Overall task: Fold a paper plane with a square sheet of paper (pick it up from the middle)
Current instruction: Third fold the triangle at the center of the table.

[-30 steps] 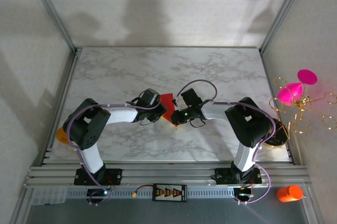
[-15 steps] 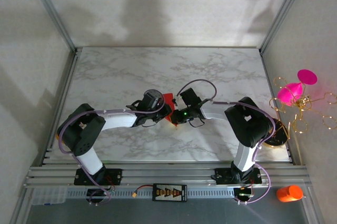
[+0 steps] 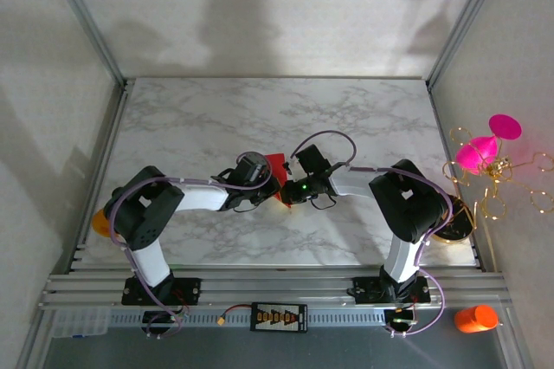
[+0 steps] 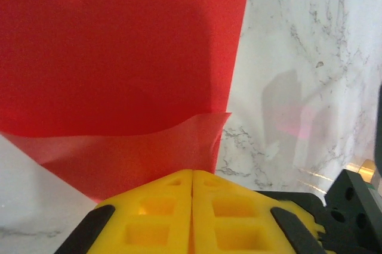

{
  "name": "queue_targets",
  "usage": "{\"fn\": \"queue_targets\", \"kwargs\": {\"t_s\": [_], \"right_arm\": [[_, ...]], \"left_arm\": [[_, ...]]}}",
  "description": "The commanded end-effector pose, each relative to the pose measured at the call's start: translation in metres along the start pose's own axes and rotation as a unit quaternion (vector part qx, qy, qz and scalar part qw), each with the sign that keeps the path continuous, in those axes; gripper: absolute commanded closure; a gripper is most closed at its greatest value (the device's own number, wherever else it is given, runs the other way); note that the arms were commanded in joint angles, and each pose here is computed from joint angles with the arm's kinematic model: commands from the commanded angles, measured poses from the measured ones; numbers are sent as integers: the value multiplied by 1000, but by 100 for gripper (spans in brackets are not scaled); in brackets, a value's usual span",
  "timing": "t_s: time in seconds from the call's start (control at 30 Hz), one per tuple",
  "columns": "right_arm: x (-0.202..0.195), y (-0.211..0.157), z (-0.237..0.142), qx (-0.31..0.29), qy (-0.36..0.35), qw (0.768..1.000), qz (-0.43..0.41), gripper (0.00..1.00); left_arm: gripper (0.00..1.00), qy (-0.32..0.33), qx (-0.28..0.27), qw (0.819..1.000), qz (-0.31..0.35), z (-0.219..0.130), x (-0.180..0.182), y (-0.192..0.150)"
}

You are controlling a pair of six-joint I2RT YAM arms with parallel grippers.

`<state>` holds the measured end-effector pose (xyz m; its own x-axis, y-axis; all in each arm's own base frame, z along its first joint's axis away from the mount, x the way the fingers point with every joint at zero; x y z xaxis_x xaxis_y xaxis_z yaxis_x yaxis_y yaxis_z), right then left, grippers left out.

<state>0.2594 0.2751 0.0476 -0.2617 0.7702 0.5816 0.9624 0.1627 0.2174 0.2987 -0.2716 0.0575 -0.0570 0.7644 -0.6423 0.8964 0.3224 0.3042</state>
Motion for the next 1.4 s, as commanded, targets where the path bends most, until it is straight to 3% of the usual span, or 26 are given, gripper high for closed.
{"fn": "queue_targets", "kwargs": {"t_s": [0.0,0.43,0.9,1.2,1.37], "right_arm": [[-37,-26,12,45,-86,995,30,100],[-59,-44,9,68,-140,988,20,100],[-70,-53,9,84,-163,983,17,100],[-67,-53,10,81,-154,984,24,100],[-59,-48,11,74,-132,988,30,100]], "left_arm": [[92,15,7,1000,3,6,11,-6],[91,72,14,997,16,10,40,5],[86,104,38,992,58,9,73,43],[85,136,16,988,69,-9,94,68],[84,122,-19,989,78,-27,77,92]]}}
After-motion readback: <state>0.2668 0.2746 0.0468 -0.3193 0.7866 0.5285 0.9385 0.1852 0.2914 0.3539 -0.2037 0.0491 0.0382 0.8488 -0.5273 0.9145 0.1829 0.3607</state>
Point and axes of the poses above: each hand's point on the last joint's axis, 136 mm out from that joint toward the fingers, its own z axis out along the fingers, its own x axis along the line the jaws close on, y = z × x, the point moved 4 cm from there along -z, back along the fingers, and after that the axes turned 11 degrees about z, right-handed, at the moved point
